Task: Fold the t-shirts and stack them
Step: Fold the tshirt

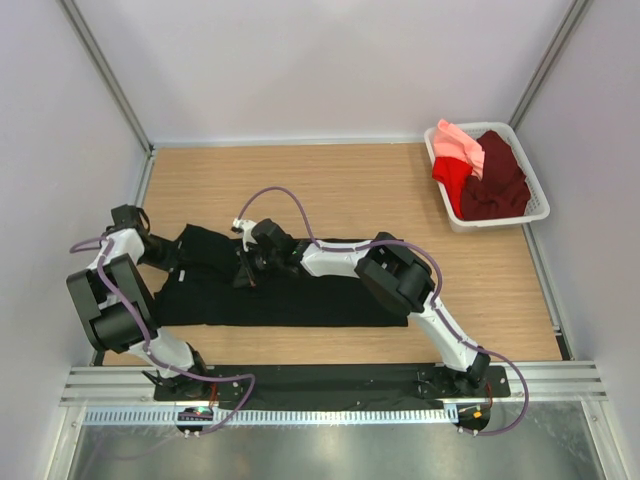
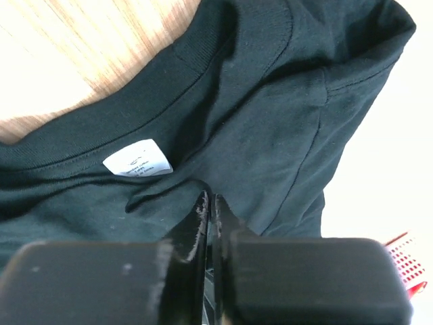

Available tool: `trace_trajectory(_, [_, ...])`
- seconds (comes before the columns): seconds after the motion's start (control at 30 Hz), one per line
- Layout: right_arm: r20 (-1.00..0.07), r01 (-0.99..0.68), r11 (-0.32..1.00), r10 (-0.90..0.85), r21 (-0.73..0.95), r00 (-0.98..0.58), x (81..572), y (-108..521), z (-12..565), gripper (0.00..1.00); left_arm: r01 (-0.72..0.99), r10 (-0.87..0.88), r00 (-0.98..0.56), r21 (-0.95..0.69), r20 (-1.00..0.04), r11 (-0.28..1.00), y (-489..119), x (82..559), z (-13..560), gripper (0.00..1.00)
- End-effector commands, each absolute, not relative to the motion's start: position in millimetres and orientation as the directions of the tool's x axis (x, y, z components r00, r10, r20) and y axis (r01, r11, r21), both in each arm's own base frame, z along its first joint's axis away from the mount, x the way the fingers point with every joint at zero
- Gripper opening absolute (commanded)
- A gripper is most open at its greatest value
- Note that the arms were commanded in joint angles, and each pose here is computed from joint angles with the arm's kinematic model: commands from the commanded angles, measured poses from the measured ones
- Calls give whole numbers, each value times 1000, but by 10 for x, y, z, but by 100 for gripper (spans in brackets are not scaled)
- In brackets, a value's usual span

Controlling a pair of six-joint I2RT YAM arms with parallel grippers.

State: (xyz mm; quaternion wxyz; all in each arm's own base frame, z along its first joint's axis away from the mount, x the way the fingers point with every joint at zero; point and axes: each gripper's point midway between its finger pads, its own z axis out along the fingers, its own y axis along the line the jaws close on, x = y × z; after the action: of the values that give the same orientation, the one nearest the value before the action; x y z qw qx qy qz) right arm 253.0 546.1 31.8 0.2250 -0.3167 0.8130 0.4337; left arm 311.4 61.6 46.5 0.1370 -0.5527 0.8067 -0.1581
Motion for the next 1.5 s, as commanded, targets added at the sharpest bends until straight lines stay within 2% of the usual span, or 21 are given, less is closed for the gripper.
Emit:
trace_trajectory(0.0, [-700, -751, 386, -295, 535, -650, 2512, 5507, 777, 1, -819, -925, -370, -440, -82, 367, 625, 3177, 633, 0])
trace_trajectory(0.33, [-731, -762, 398, -266, 510, -628, 2537, 5420, 1043, 1, -801, -900, -371, -411, -229, 435, 713, 2982, 1132, 0])
trace_trajectory(0.57, [-732, -756, 393, -246, 524, -635, 2470, 5344, 1175, 1, -810, -869, -415, -325, -271, 488, 598, 2629, 1146, 0])
trace_trajectory(0.9, [-689, -739, 405, -294, 537, -662, 2260, 5206, 895, 1, -836, -846, -435, -210, -310, 507, 611, 2148, 1071, 0])
trace_trajectory(1.07, [-685, -741, 397, -303, 541, -662, 2165, 5150, 828, 1, -854, -856, -416, -191, -307, 484, 601, 2073, 1047, 0])
trace_trajectory(1.3, [-693, -745, 396, -296, 537, -657, 2166, 5119, 844, 1, -901, -910, -369, -167, -189, 400, 435, 1898, 863, 0])
trace_trajectory(1.4, [-698, -748, 391, -293, 537, -654, 2156, 5124, 885, 1, -920, -920, -330, -148, -211, 364, 463, 1812, 914, 0])
trace_trajectory(1.47, [-697, -748, 391, -295, 536, -654, 2147, 5108, 878, 1, -932, -915, -304, -114, -266, 344, 561, 1728, 975, 0])
